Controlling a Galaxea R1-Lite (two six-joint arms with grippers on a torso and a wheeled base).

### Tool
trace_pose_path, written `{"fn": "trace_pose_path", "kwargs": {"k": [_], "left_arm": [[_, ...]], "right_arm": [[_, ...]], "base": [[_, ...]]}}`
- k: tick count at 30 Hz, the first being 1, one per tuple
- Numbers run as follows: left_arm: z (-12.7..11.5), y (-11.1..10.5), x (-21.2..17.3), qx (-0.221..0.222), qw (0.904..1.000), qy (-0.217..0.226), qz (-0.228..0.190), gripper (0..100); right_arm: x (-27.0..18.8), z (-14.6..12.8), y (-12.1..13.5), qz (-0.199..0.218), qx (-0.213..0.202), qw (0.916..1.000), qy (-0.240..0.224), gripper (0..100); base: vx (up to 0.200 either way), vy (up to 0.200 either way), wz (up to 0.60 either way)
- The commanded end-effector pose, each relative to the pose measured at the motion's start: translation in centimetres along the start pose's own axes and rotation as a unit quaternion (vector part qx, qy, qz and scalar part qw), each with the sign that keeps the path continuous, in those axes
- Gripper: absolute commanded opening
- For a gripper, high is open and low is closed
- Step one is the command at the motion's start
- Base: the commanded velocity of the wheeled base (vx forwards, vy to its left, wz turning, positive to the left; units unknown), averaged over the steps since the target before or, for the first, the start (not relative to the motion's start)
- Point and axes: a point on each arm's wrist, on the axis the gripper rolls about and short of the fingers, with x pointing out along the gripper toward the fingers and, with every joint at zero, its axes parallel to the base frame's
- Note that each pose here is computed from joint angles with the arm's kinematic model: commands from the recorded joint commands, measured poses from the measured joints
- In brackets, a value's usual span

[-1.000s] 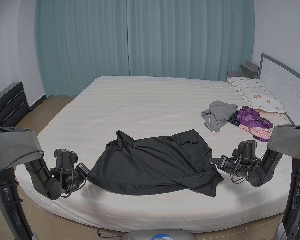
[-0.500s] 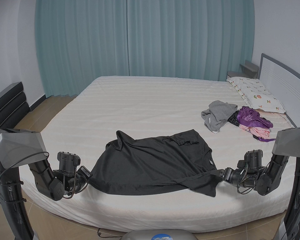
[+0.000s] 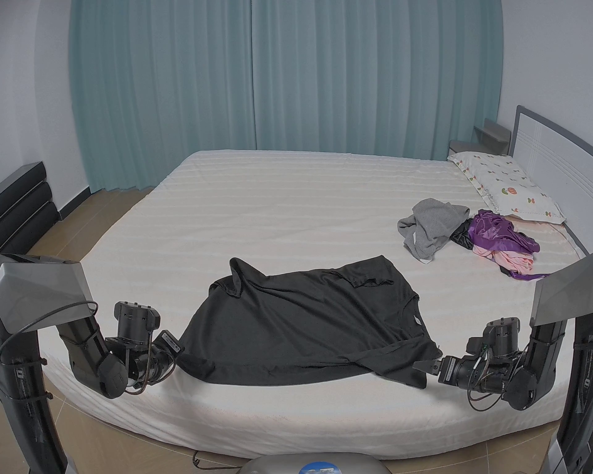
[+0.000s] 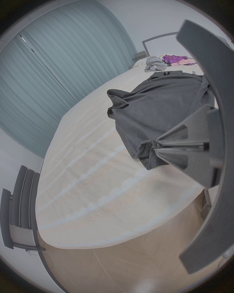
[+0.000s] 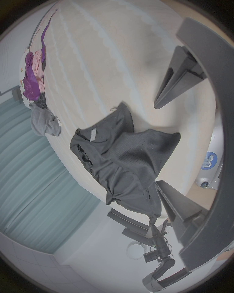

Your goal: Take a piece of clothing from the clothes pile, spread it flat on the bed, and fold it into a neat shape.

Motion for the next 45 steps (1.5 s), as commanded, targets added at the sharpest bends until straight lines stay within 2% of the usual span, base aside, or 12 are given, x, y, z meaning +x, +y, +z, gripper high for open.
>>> {"fn": "trace_pose_path", "kwargs": {"k": [1, 11, 12, 19, 25, 28, 29, 33, 41, 45], "left_arm": [[-0.1, 0.1, -0.1, 0.0, 1.0, 0.002, 0.001, 0], [-0.1, 0.1, -0.1, 0.001, 1.0, 0.002, 0.001, 0], [-0.1, 0.1, -0.1, 0.001, 1.0, 0.002, 0.001, 0], [-0.2, 0.4, -0.2, 0.004, 1.0, 0.005, 0.006, 0], [-0.1, 0.3, -1.2, 0.01, 0.9999, 0.003, 0.0, 0], [0.0, 0.2, -1.7, 0.018, 0.9998, 0.001, -0.003, 0], [0.1, 0.3, -2.4, 0.034, 0.9994, -0.001, -0.005, 0], [0.1, 0.5, -3.5, 0.059, 0.9983, -0.003, -0.007, 0], [-0.2, 1.0, -4.1, 0.09, 0.9959, 0.003, 0.002, 0], [-0.4, 1.3, -4.0, 0.097, 0.9952, 0.01, 0.009, 0]], "right_arm": [[1.4, -0.7, -0.1, 0.0, -0.005, 0.9999, 0.016, 100], [3.3, -0.5, 0.6, 0.013, -0.019, 0.9997, 0.012, 100], [3.4, -0.5, 0.7, 0.015, -0.02, 0.9996, 0.011, 0], [2.7, -0.5, 0.7, 0.018, -0.018, 0.9996, 0.014, 0], [-1.0, -0.2, 0.1, 0.051, 0.008, 0.9984, 0.024, 0], [-2.1, -0.1, 0.0, 0.052, 0.01, 0.9984, 0.02, 0], [-3.7, -0.4, -0.2, 0.055, 0.014, 0.9983, 0.017, 0], [-6.0, -1.6, -0.3, 0.068, 0.022, 0.9969, 0.033, 0], [-7.0, -2.4, -0.8, 0.047, 0.026, 0.9966, 0.061, 0], [-7.7, -3.4, -1.0, 0.03, 0.0, 0.9934, 0.11, 0]], "base": [[0.0, 0.0, 0.0], [0.0, 0.0, 0.0], [0.0, 0.0, 0.0], [0.0, 0.0, 0.0], [0.0, 0.0, 0.0], [0.0, 0.0, 0.0], [0.0, 0.0, 0.0], [0.0, 0.0, 0.0], [0.0, 0.0, 0.0], [0.0, 0.0, 0.0]]}}
